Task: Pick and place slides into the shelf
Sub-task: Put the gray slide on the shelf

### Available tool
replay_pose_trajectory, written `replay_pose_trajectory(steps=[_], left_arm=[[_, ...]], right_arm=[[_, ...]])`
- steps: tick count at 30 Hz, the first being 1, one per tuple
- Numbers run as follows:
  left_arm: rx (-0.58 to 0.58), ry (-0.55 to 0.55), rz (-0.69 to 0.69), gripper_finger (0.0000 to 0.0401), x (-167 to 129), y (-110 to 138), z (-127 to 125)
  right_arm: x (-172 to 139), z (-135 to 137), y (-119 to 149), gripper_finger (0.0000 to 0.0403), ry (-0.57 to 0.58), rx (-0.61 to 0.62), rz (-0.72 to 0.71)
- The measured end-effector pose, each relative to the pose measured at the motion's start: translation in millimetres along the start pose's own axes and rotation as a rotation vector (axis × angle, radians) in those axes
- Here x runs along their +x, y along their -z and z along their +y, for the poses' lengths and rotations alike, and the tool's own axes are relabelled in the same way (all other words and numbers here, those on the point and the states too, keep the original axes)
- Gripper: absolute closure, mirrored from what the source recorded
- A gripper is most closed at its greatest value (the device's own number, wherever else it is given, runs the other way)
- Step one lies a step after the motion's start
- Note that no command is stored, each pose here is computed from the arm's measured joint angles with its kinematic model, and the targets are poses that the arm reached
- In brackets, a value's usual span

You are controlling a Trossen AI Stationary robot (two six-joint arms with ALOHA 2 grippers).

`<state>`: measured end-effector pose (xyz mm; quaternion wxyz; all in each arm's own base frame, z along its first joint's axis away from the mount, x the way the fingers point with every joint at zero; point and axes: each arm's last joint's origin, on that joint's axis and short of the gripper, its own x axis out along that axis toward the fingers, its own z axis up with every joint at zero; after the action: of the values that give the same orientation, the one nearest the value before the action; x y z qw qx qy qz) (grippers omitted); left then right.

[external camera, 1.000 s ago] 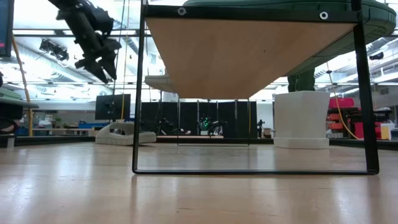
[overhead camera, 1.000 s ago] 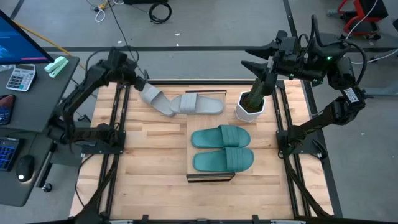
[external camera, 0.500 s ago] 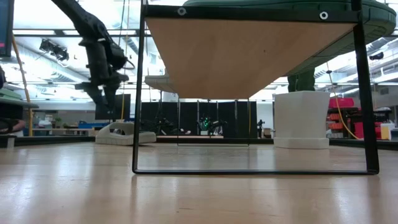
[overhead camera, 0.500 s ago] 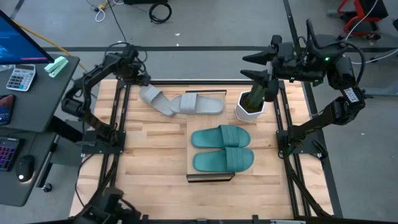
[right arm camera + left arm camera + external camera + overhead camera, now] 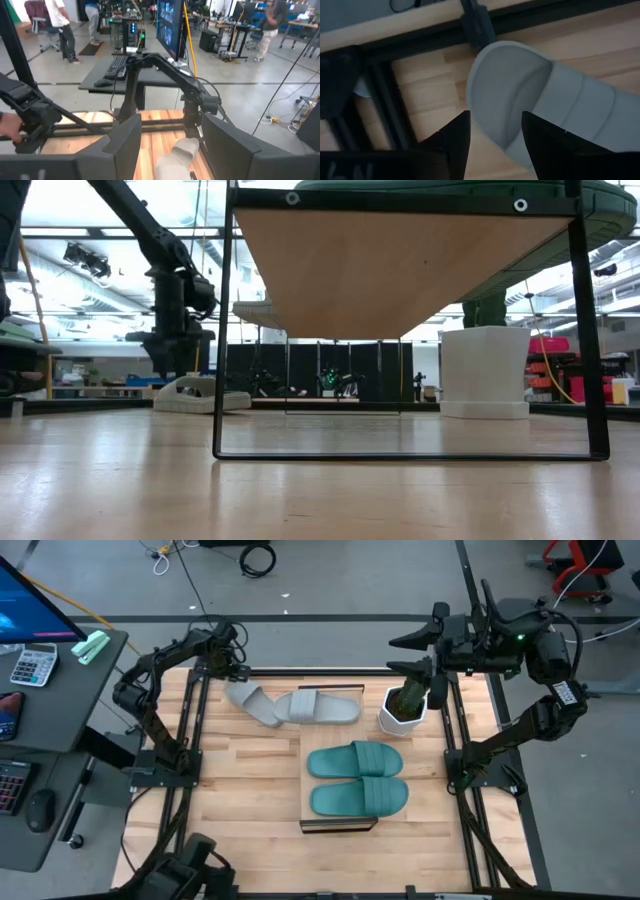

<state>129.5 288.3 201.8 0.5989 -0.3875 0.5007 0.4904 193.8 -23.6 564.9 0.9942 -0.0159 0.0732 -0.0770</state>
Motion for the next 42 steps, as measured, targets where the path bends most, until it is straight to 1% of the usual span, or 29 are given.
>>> replay_pose_trajectory(steps=[5, 10, 14, 20, 23, 31, 36, 42], left_arm=[[0.000, 0.003, 0.023, 0.0213, 12, -3, -2], [-0.030, 0.003, 0.021, 0.0214, 21, -6, -3], [-0.061, 0.007, -0.019, 0.0223, 21, -10, -1], [-0.108, 0.005, -0.016, 0.0228, 22, -13, 14], [-0.117, 0.027, -0.023, 0.0225, 22, -14, 16], [-0.127, 0.032, -0.036, 0.0210, 24, -16, 15], [-0.141, 0.025, 0.001, 0.0211, 36, -16, 15], [-0.136, 0.043, 0.099, 0.0209, 59, -13, 12]], right_arm=[[0, 0, 2, 0.0188, 0.000, -0.001, 0.017], [0, 1, 2, 0.0188, -0.018, 0.000, 0.017], [0, 1, 2, 0.0188, -0.019, 0.000, 0.017], [0, 1, 2, 0.0188, -0.022, 0.000, 0.017], [0, 1, 2, 0.0188, -0.025, 0.000, 0.017], [0, 1, 2, 0.0188, -0.026, 0.000, 0.017], [0, 1, 2, 0.0188, -0.026, 0.000, 0.017], [0, 1, 2, 0.0188, -0.030, 0.011, 0.017]])
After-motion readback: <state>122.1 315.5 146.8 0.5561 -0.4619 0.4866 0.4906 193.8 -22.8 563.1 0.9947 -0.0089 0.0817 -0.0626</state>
